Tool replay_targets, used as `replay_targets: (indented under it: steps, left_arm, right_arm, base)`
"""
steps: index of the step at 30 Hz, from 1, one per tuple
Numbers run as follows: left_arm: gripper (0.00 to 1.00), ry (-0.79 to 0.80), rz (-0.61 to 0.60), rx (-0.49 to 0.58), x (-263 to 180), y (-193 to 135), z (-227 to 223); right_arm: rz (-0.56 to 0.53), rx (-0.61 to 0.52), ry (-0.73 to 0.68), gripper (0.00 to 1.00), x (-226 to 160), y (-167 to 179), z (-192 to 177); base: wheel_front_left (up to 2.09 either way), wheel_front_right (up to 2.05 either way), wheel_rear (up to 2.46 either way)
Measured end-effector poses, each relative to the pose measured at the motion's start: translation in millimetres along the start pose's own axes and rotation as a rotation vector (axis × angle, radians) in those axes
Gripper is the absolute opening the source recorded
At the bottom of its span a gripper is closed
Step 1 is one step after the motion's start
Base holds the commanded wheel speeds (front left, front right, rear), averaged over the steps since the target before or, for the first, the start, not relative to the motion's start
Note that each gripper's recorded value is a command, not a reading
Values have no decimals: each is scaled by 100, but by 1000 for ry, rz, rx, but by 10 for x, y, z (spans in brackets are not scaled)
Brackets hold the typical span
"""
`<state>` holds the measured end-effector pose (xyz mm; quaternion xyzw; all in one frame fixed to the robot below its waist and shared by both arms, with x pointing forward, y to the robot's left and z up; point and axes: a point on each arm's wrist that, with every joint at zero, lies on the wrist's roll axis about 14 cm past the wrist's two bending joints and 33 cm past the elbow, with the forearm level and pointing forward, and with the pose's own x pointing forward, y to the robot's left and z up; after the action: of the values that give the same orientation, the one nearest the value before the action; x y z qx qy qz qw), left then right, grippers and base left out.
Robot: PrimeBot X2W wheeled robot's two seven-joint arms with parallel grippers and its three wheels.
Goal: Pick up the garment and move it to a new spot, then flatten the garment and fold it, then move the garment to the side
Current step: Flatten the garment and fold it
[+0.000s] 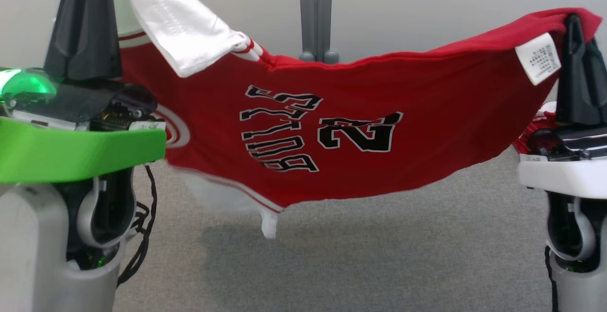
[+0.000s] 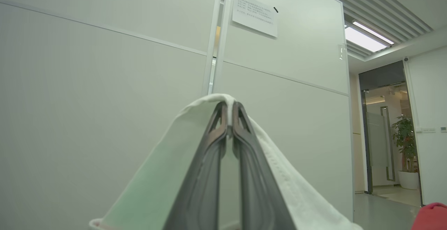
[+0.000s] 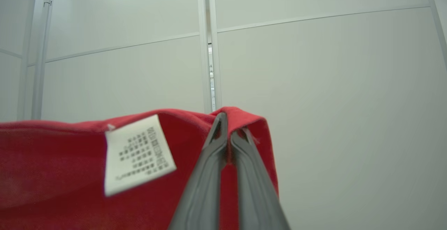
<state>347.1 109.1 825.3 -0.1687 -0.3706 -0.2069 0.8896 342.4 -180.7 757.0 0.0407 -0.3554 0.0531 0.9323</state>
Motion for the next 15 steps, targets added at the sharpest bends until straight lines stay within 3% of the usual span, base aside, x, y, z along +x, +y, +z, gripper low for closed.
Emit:
replay_targets:
  steps: [8,11,15]
  left_arm:
    - [0,-110,-150,13,-45,-533,613]
    - [0,-75,-155,23,-5,-521,536]
    - [0,39,-119,20,86,-348,151]
  right_arm:
    - [-42,-119,-164,0,-208,-111,889]
    - [-56,-133,-130,0,-221,-152,851]
    - [-63,-153,-17,0,-168,-213,482]
  base:
    - [0,0,0]
    - [0,0,0]
    - [0,0,0]
